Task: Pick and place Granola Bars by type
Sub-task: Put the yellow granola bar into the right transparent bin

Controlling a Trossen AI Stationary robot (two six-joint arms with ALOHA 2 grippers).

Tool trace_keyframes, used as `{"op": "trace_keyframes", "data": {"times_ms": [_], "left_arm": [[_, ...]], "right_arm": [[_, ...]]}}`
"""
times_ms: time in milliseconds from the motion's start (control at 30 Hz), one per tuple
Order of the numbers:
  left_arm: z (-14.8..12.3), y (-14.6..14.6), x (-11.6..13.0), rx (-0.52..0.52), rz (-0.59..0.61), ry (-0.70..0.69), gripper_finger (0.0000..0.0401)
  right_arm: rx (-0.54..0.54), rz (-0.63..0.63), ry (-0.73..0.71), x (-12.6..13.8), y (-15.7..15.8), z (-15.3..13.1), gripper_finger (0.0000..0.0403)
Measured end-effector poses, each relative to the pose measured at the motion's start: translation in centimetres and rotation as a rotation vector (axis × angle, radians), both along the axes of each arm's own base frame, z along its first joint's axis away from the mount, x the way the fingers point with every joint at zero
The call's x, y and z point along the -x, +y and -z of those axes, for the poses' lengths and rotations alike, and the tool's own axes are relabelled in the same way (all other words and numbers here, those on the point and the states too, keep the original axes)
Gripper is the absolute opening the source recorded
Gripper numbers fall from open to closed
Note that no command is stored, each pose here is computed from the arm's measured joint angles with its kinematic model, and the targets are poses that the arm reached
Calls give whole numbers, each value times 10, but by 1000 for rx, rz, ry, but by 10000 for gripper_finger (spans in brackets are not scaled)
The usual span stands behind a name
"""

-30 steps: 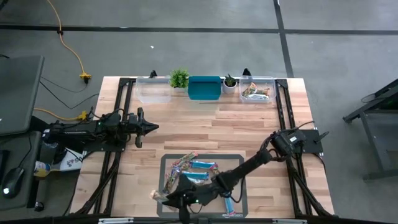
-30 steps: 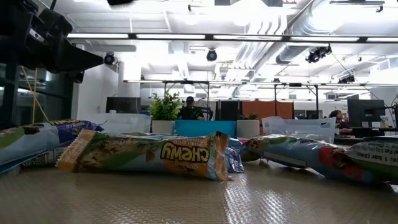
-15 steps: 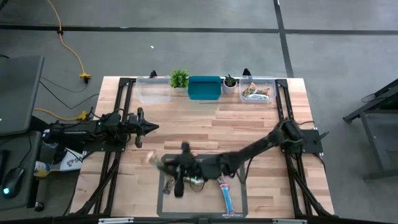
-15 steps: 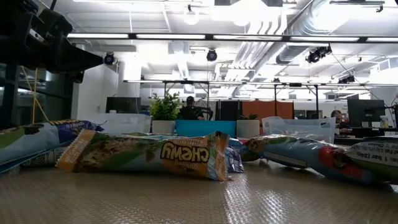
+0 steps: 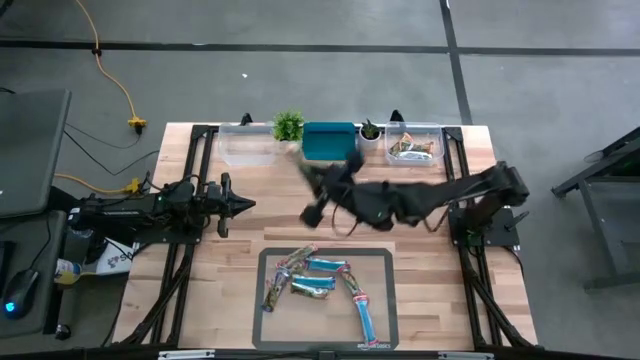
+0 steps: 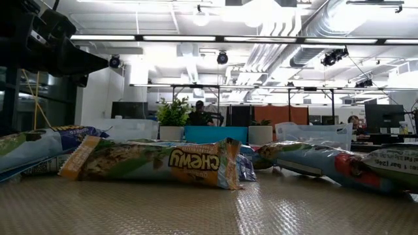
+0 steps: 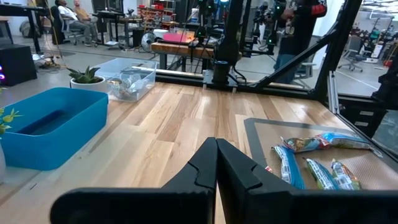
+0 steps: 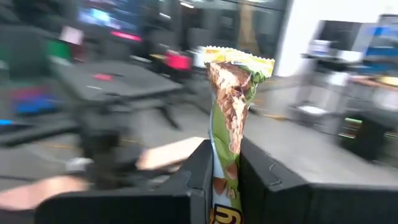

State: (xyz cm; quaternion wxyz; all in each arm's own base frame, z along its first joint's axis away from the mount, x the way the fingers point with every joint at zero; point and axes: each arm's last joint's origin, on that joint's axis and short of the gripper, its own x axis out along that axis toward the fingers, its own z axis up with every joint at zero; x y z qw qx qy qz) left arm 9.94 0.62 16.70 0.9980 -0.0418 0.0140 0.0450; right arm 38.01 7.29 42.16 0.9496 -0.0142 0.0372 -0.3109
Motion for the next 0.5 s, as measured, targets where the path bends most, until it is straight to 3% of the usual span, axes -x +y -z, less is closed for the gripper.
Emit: {"op": "trace_keyframes", "data": {"times_ms": [200,500], "left_arm": [[0,0,0,0,0,0,1],[0,0,0,0,0,0,1]], "right_arm": [[59,247,142,33,-40,-13,46],[46,430,403,70,-98,-4,38]]}}
